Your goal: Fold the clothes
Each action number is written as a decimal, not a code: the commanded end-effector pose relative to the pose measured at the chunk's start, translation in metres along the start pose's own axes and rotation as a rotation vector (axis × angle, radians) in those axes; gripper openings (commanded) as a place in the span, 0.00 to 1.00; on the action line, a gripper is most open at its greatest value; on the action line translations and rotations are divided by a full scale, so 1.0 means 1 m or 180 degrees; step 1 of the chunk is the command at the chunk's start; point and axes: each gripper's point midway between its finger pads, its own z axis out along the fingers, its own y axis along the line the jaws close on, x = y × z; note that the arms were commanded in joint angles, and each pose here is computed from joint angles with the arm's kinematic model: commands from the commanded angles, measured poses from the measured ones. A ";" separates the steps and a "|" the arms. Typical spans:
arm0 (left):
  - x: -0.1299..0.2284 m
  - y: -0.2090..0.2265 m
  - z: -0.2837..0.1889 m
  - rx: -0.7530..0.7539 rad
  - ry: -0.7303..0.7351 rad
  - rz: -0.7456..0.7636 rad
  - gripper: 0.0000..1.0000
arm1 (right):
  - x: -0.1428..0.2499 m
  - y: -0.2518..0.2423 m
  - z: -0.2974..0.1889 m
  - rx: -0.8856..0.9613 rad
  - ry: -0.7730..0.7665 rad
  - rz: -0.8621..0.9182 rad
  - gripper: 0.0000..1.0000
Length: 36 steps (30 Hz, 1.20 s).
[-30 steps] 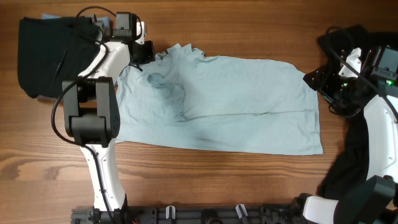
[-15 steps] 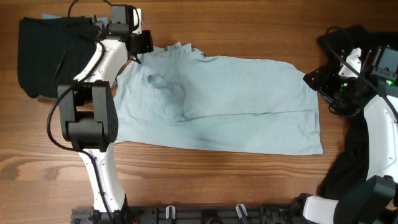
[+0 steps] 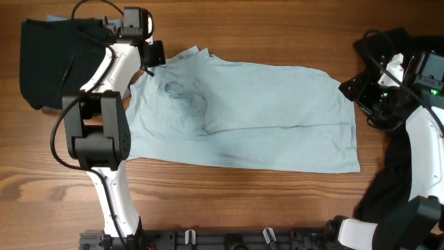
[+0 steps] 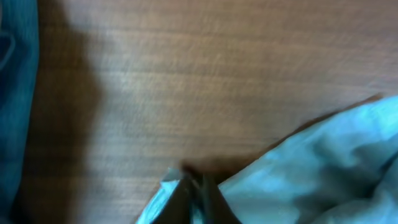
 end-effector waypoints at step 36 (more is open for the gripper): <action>-0.008 -0.135 0.048 0.1072 -0.0482 0.0477 0.48 | 0.002 -0.002 0.000 0.0053 0.0012 0.0003 0.65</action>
